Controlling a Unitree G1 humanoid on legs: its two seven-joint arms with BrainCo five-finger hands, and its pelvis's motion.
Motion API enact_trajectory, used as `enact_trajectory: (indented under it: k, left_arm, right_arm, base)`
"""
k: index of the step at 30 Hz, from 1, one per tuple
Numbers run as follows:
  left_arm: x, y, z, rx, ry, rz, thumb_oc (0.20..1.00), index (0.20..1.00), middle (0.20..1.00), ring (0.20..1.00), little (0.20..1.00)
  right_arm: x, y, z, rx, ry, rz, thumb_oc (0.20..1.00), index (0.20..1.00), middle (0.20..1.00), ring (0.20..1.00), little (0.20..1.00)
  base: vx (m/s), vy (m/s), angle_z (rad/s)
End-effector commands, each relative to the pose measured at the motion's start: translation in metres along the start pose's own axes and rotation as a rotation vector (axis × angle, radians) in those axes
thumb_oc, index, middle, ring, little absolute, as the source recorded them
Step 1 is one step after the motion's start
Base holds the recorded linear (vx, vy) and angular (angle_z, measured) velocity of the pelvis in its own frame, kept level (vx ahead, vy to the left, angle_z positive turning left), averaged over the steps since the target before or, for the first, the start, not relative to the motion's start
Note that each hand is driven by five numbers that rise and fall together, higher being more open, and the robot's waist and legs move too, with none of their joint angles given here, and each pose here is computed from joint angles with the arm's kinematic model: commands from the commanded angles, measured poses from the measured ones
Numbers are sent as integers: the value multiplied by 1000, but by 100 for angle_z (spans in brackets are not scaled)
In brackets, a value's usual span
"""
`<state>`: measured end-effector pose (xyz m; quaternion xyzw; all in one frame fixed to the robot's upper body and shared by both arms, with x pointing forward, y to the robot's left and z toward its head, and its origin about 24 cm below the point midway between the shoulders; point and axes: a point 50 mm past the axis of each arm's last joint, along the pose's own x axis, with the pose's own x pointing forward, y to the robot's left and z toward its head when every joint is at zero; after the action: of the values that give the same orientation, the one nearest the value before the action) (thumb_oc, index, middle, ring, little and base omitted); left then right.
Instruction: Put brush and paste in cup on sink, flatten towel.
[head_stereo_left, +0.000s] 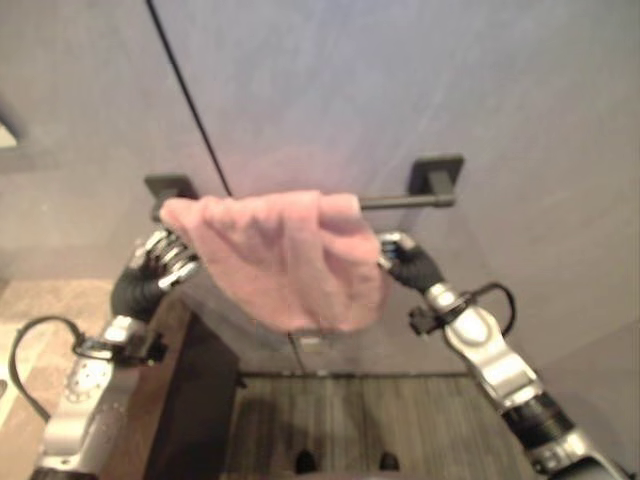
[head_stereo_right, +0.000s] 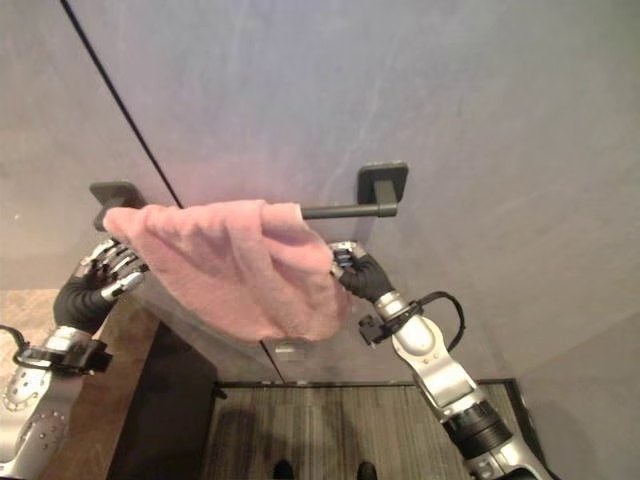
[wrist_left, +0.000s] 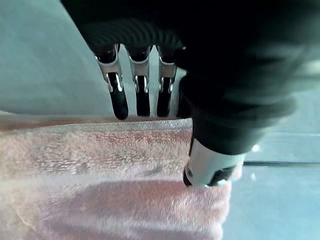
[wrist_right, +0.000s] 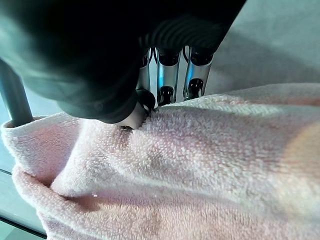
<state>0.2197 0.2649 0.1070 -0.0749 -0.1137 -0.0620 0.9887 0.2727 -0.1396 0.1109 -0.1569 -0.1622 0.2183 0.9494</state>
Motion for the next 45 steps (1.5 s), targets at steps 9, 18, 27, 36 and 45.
enact_trajectory:
  k: [9,18,27,36,45]
  left_arm:
    - [24,4,21,-5,-116,-5,275,275,275,275,275]
    - [24,13,28,65,-134,32,200,200,200,200,200]
    - [15,9,28,68,-124,10,200,200,200,200,200]
    - [11,2,27,78,-136,6,200,200,200,200,200]
    - [5,8,25,64,-136,58,200,200,200,200,200]
  right_arm:
    - [9,-5,16,24,-97,-21,200,200,200,200,200]
    - [6,-11,18,11,-105,-45,200,200,200,200,200]
    - [0,-23,34,-13,-183,-106,200,200,200,200,200]
    - [-9,-37,47,-63,-231,-155,200,200,200,200,200]
    - [-5,-34,47,-58,-232,-127,200,200,200,200,200]
  base:
    - [0,0,0]
    - [0,0,0]
    - [0,0,0]
    - [-4,-4,-1]
    - [0,0,0]
